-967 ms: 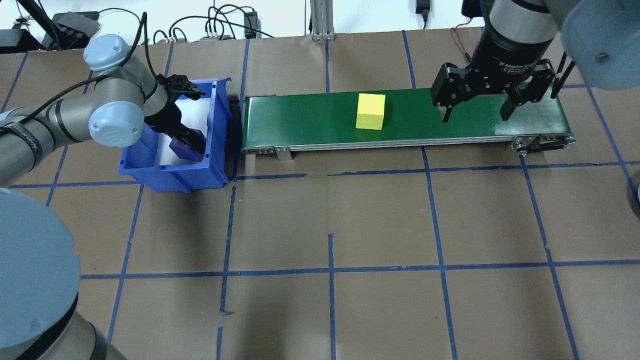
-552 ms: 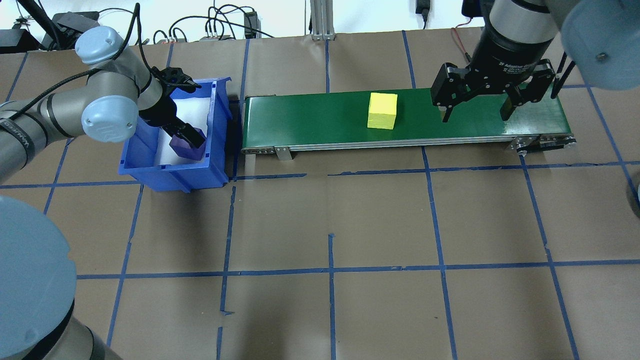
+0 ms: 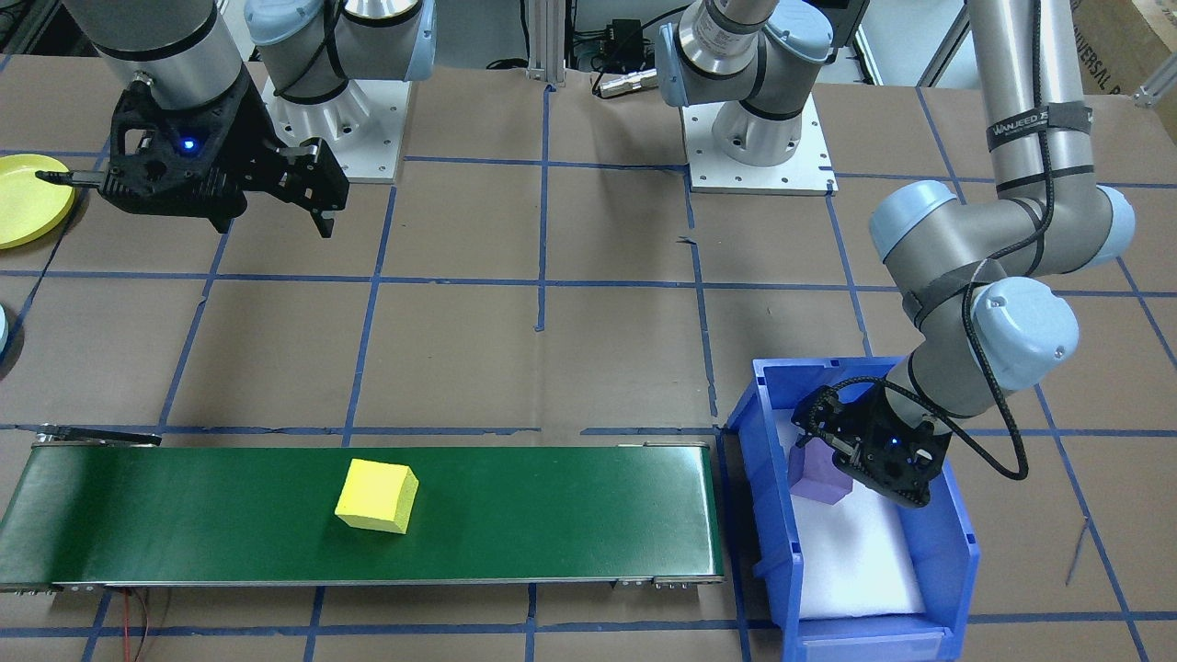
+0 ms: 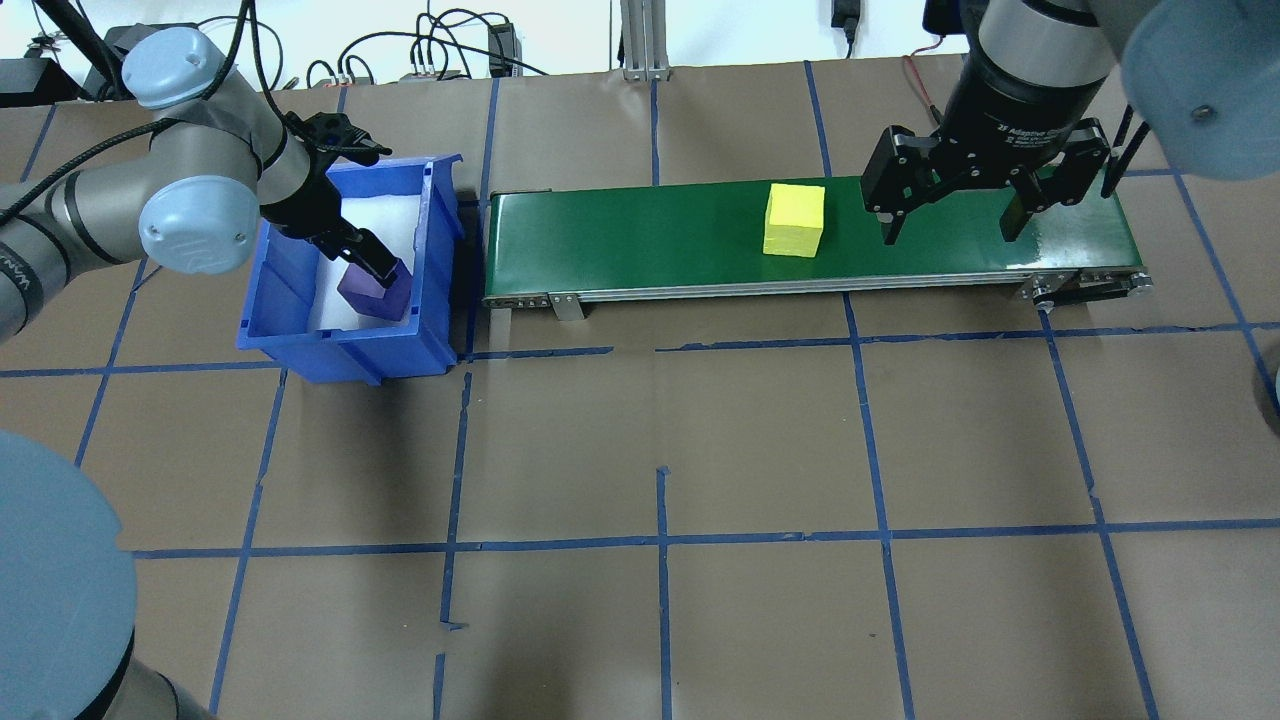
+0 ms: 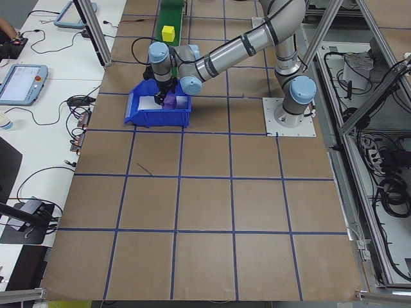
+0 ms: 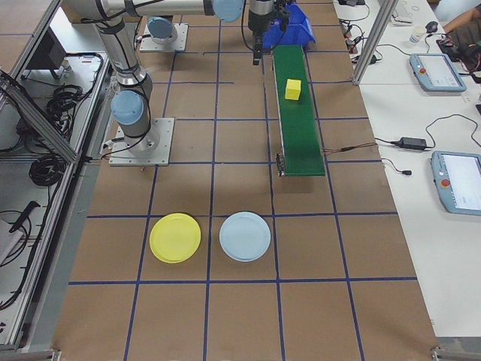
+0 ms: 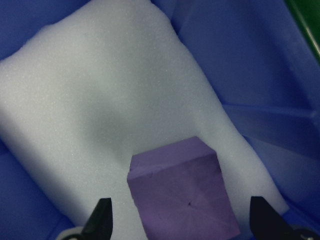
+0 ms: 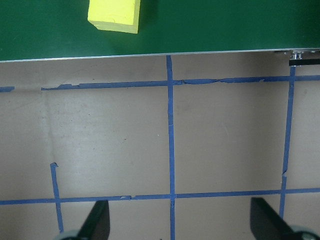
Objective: Move block left to right into plate
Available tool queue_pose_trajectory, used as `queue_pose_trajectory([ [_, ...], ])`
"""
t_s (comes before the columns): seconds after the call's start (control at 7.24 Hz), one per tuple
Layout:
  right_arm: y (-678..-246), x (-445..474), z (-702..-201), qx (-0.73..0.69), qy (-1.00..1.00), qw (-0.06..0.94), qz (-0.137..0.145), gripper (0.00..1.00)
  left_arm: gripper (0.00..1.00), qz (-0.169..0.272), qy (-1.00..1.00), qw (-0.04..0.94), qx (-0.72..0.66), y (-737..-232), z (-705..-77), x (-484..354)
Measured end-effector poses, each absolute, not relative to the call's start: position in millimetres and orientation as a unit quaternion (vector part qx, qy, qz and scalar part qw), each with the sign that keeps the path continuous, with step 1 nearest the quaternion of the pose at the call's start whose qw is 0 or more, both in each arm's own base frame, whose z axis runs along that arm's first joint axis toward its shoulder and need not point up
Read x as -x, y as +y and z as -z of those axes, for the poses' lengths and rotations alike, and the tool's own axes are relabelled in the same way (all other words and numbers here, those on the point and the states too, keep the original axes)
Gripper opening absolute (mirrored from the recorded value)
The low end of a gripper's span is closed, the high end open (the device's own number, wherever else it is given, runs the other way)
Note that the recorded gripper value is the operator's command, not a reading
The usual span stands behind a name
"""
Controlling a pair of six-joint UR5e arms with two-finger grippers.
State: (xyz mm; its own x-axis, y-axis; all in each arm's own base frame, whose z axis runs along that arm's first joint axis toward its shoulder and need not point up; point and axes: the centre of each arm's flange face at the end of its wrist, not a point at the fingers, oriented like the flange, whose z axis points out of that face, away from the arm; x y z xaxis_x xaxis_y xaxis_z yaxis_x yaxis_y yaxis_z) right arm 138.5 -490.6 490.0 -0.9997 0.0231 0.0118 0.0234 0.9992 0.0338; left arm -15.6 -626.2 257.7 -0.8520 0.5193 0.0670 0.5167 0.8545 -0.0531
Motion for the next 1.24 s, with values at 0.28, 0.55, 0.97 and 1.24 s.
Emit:
queue_pose_trajectory([
  [0.28, -490, -138, -490, 0.012, -1.000, 0.006, 0.017, 1.00, 0.96, -0.006, -0.963, 0.050, 0.266, -626, -240, 16],
  [0.55, -490, -138, -490, 0.012, -1.000, 0.006, 0.017, 1.00, 0.46, 0.004, -0.962, 0.064, 0.265, -628, -219, 18],
  [0.97, -515, -114, -492, 0.021, -1.000, 0.001, -0.009, 1.00, 0.35, -0.010, -0.966, 0.052, 0.252, -633, -242, 16],
  [1.24, -581, -9, -465, 0.053, -0.998, -0.026, -0.022, 1.00, 0.36, -0.032, -0.980, 0.042, 0.193, -647, -311, 16],
])
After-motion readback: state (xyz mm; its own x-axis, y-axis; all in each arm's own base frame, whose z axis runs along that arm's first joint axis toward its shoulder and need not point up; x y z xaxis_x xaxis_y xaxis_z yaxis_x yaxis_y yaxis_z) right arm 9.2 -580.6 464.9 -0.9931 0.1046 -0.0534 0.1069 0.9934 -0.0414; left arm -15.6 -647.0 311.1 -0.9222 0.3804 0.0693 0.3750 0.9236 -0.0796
